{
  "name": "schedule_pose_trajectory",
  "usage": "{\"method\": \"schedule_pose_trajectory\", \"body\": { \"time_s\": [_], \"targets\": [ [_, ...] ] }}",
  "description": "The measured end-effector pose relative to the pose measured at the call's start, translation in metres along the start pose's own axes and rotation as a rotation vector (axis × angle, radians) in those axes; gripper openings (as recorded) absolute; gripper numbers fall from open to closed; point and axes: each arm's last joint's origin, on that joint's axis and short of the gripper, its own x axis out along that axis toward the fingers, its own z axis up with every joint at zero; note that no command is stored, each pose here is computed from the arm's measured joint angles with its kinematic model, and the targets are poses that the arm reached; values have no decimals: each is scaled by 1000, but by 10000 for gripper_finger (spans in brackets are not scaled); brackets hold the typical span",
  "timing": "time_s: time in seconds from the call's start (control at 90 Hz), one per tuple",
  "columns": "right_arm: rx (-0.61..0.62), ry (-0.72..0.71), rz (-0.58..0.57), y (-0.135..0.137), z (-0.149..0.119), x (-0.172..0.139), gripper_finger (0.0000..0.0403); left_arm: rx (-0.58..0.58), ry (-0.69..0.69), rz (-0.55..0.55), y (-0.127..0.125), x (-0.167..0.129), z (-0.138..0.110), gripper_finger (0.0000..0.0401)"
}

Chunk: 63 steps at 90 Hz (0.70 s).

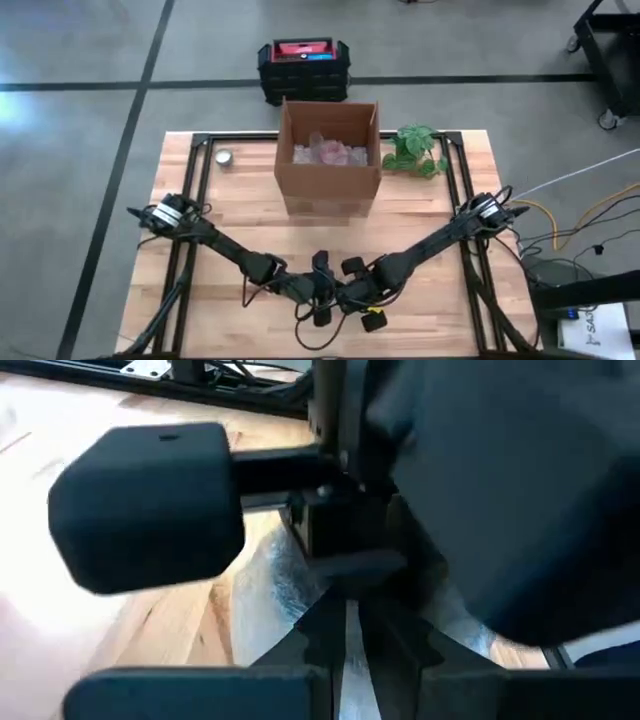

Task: Wrap mug
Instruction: Wrap the white mug in bubble wrap

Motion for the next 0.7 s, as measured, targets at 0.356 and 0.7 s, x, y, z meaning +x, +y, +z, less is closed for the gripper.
{"method": "schedule_pose_trajectory", "body": {
  "time_s": [0.356, 0.7],
  "targets": [
    [16, -36, -27, -6, 1, -10, 18, 2, 3, 1, 0, 0, 0, 22],
    [66, -107, 67, 1, -10, -74, 18, 3, 4, 2, 0, -1, -1, 22]
  ]
}}
